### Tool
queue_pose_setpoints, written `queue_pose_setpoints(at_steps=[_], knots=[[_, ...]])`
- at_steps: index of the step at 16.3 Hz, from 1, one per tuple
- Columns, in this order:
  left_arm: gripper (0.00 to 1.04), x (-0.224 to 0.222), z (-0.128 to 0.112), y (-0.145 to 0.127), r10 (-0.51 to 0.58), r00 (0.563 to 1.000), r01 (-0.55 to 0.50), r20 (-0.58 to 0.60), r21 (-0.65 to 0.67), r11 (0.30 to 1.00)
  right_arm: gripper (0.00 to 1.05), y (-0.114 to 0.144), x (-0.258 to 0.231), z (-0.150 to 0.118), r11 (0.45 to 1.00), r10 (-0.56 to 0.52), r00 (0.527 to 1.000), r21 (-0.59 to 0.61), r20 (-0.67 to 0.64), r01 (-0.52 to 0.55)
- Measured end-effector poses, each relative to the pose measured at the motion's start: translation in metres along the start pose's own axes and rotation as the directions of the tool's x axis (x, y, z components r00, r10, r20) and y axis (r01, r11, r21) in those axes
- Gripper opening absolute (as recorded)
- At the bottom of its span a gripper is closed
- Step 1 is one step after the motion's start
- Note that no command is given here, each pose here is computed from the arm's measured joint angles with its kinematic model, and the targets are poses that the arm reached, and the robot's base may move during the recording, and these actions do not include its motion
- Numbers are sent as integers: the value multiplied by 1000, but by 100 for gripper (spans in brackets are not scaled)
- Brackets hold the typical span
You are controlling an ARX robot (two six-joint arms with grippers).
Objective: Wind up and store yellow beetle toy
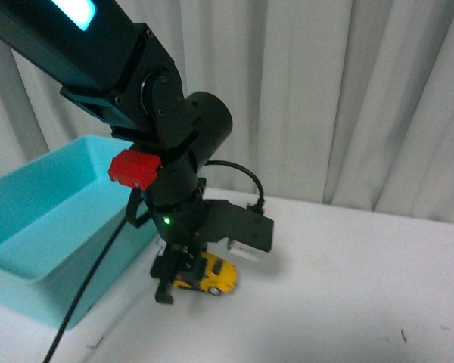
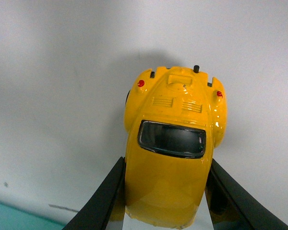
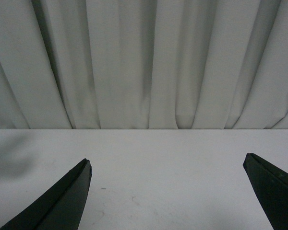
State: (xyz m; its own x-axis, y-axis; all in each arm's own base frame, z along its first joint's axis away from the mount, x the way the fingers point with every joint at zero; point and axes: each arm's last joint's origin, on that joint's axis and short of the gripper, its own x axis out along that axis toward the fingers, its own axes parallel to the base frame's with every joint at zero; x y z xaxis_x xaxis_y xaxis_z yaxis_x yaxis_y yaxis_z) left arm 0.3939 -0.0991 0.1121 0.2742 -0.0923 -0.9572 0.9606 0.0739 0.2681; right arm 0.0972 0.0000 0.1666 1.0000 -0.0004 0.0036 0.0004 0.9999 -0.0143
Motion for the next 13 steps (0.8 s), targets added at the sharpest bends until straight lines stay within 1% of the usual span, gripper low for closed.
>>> queue_pose_setpoints(at_steps=[1, 2, 3, 4, 5, 6, 7, 8, 9, 10, 11, 12, 13], knots=[[41, -17, 8, 1, 10, 996, -8, 91, -19, 1000, 98, 0, 0, 0, 1000, 0, 1000, 0, 0, 0], [41, -44, 15, 6, 52, 977, -41, 206, -56, 998, 98, 0, 0, 0, 1000, 0, 1000, 0, 0, 0], [41, -69, 17, 14, 115, 948, -88, 296, -103, 991, 98, 0, 0, 0, 1000, 0, 1000, 0, 0, 0], [41, -100, 10, 26, 206, 900, -144, 383, -185, 972, 98, 0, 0, 0, 1000, 0, 1000, 0, 0, 0], [41, -126, -6, 39, 307, 848, -192, 432, -288, 938, 98, 0, 0, 0, 1000, 0, 1000, 0, 0, 0], [41, -146, -28, 49, 402, 802, -223, 442, -403, 887, 98, 0, 0, 0, 1000, 0, 1000, 0, 0, 0], [41, -158, -51, 56, 480, 773, -233, 415, -518, 823, 98, 0, 0, 0, 1000, 0, 1000, 0, 0, 0], [41, -164, -76, 62, 543, 760, -241, 357, -622, 746, 98, 0, 0, 0, 1000, 0, 1000, 0, 0, 0], [40, -166, -103, 64, 583, 771, -232, 256, -740, 631, 98, 0, 0, 0, 1000, 0, 1000, 0, 0, 0], [40, -163, -124, 62, 596, 785, -231, 166, -815, 532, 98, 0, 0, 0, 1000, 0, 1000, 0, 0, 0], [40, -148, -153, 57, 574, 818, -240, 30, -890, 388, 98, 0, 0, 0, 1000, 0, 1000, 0, 0, 0], [40, -132, -171, 53, 538, 841, -256, -54, -916, 308, 98, 0, 0, 0, 1000, 0, 1000, 0, 0, 0], [40, -121, -180, 50, 508, 854, -276, -108, -923, 269, 98, 0, 0, 0, 1000, 0, 1000, 0, 0, 0]])
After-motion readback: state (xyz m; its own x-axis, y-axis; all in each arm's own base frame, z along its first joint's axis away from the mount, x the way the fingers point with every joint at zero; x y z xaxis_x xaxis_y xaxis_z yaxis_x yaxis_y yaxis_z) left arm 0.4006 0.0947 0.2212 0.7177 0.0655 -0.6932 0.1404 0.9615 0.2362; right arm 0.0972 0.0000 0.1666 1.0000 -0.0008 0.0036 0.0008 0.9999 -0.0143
